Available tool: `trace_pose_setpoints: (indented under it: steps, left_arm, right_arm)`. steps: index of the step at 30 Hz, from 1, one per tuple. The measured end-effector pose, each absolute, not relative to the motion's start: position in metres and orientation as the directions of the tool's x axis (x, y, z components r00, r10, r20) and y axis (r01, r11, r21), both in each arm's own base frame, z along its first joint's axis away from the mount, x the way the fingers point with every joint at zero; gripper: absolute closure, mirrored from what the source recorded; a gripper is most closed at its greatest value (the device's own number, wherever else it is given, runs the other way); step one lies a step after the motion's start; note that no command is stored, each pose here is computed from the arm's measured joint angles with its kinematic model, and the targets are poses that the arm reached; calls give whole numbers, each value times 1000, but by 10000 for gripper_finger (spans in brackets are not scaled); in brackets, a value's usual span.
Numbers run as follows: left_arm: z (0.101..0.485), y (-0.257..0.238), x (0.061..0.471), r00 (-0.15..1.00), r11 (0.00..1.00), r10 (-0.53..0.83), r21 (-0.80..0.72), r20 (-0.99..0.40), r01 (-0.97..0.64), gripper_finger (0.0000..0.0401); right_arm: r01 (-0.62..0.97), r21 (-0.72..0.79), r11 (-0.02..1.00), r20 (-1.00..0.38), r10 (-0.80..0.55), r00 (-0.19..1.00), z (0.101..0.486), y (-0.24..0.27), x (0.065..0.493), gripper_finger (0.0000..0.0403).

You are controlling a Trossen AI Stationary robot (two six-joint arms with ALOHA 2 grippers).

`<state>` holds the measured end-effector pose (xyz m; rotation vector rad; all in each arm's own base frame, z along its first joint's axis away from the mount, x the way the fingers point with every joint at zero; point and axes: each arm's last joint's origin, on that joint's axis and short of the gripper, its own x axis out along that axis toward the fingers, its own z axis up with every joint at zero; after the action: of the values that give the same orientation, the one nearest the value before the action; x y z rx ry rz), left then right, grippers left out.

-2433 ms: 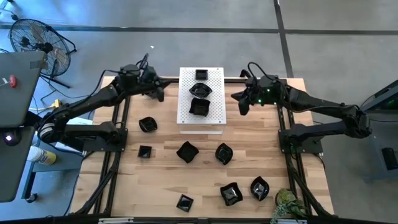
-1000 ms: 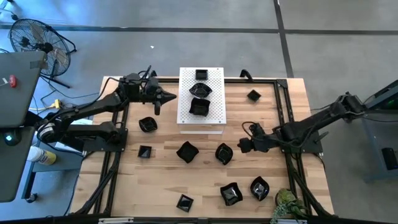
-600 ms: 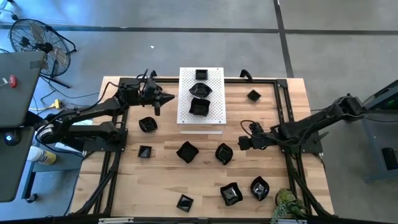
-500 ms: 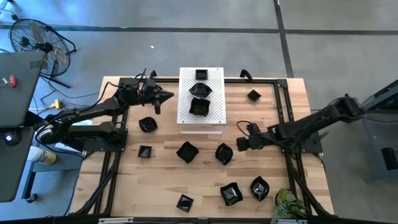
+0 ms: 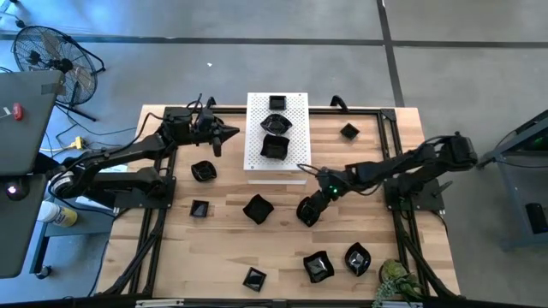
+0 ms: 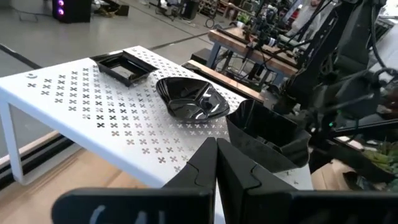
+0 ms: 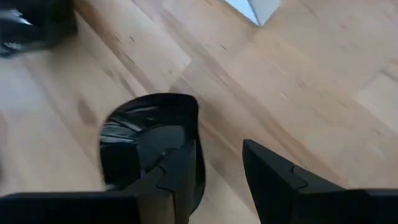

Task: Pick & Place Mini shaped plates
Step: Stack the black leaf shaped plate on top of the black leaf shaped plate on the shelf

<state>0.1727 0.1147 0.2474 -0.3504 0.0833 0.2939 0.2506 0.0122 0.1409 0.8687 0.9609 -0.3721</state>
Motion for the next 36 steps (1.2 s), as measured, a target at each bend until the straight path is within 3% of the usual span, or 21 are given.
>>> trace_pose_setpoints:
  steps: [4,15,23,31,36]
  left_arm:
    - [248,114,173,960,900,247,-336,-129,-277,401]
    - [247,114,173,961,901,244,-337,-130,-274,401]
    - [248,114,173,958,898,257,-334,-128,-285,401]
    - [250,116,173,945,888,307,-323,-116,-328,401]
    - [249,116,173,940,889,317,-308,-125,-340,401]
  right_arm:
    - [603,468,646,-837,106,537,137,14,260,288]
    - [601,473,645,-835,111,538,133,15,265,396]
    - [618,521,588,-803,93,588,145,15,264,388]
    - [572,634,521,-693,55,719,186,26,253,400]
    - [643,601,476,-744,40,666,184,27,244,370]
